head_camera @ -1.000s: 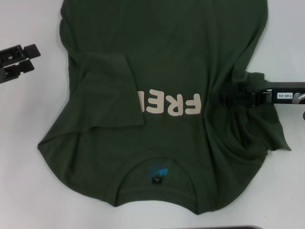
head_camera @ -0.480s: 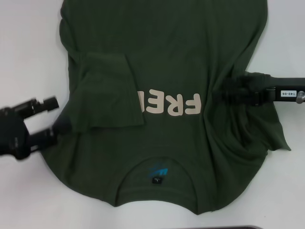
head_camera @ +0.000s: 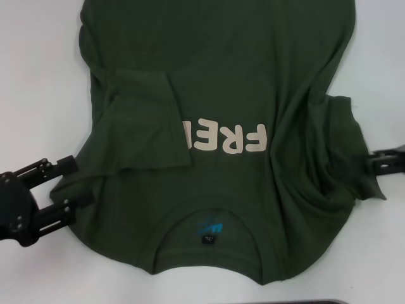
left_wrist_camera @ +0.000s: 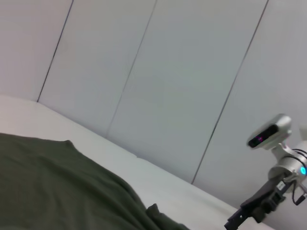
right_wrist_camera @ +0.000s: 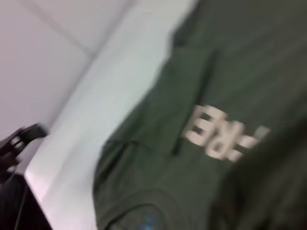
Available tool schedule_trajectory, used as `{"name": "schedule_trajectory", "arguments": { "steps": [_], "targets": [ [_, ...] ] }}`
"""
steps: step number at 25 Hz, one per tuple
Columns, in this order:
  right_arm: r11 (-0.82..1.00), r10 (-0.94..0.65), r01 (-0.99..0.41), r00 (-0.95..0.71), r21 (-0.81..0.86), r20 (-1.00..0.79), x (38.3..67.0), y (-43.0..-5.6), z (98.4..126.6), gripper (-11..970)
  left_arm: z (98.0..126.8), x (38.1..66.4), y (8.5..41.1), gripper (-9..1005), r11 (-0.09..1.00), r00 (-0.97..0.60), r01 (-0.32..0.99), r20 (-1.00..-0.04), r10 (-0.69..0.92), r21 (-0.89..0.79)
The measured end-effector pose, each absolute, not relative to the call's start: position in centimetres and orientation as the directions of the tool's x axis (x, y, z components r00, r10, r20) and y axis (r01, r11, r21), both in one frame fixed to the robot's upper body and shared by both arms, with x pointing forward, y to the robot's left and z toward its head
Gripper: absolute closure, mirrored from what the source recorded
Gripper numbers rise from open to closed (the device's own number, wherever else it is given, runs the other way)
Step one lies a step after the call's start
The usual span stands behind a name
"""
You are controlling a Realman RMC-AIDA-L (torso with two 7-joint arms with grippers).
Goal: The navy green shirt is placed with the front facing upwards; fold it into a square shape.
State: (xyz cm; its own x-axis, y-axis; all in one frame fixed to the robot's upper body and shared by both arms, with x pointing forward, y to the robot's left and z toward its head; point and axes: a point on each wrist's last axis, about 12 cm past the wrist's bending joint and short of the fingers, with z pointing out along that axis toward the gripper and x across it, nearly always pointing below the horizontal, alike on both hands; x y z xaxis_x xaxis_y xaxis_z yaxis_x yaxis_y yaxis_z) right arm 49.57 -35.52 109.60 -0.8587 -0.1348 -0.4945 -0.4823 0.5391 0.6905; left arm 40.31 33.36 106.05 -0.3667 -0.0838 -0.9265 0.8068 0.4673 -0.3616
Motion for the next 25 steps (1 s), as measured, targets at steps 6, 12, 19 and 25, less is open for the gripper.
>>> {"name": "schedule_trajectory", "arguments": {
  "steps": [6, 12, 19, 25],
  "targets": [
    [0.685, -0.055, -0.244, -0.957, 0.686, -0.285, 51.1, -38.3, 111.1, 43, 106.2, 40.8, 32.8, 305, 0.450, -0.357, 0.819, -0.930, -0.089, -0.357],
    [0.760, -0.010, -0.150, -0.976, 0.632, -0.219, 52.7, -39.1, 112.2, 43, 106.4, 41.0, 32.7, 306, 0.450, -0.341, 0.823, -0.935, -0.096, -0.346],
    [0.786, 0.084, -0.067, -0.973, 0.615, -0.214, 53.7, -39.1, 111.7, 44, 106.5, 41.1, 32.7, 305, 0.452, -0.328, 0.824, -0.938, -0.109, -0.341],
    [0.775, 0.127, -0.023, -0.973, 0.632, -0.191, 53.8, -38.6, 110.9, 44, 106.7, 41.2, 32.8, 305, 0.459, -0.311, 0.824, -0.943, -0.120, -0.331]
  ]
}}
